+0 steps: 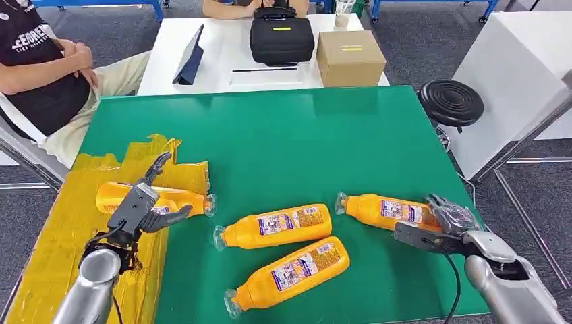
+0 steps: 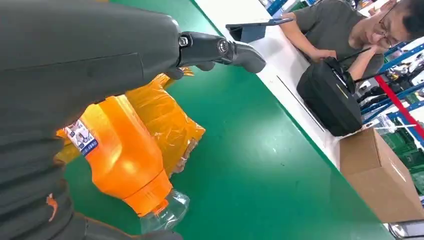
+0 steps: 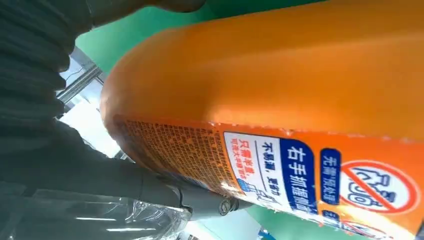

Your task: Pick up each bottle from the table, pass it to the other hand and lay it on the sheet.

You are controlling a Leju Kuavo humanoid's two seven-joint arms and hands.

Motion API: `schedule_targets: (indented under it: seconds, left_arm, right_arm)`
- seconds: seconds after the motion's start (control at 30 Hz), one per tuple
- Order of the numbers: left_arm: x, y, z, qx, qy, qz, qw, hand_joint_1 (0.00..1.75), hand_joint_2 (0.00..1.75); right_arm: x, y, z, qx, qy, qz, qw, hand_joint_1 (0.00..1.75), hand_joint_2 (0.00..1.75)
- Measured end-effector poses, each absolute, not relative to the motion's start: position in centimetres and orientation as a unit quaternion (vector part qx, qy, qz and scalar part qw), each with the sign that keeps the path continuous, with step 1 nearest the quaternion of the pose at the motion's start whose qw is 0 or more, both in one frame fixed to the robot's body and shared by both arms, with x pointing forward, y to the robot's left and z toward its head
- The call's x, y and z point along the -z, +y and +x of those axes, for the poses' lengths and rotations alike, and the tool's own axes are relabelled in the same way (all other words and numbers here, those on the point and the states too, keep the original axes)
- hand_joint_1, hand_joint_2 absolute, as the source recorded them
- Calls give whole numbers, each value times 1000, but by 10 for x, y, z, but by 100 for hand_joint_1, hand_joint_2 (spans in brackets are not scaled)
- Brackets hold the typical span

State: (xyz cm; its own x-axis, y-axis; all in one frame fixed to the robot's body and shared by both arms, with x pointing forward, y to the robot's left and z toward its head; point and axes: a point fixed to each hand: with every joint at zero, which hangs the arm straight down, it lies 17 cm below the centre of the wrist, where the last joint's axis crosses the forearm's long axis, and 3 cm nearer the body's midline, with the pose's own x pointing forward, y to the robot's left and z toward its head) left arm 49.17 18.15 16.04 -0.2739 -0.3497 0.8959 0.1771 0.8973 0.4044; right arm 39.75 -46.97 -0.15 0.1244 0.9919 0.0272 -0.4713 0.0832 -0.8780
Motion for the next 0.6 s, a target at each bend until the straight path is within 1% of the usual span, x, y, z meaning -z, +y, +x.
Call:
schedule_targets:
  seconds: [0.5, 0.53, 0.57, 0.6]
  left_arm:
    - [-161, 181, 492, 219, -767, 56, 600, 0, 175]
    - [-161, 181, 492, 219, -767, 56, 600, 0, 175]
    - [-161, 181, 492, 220, -767, 55, 600, 0, 175]
    - [-161, 180, 492, 221, -767, 54, 600, 0, 175]
  right_arm:
    - [2, -463, 407, -570, -343, -382, 641, 0, 175]
    - [2, -463, 407, -570, -343, -383, 641, 16, 175]
    - [2, -463, 408, -570, -342, -383, 641, 141, 175]
    - [3, -464, 407, -570, -341, -383, 642, 175, 175]
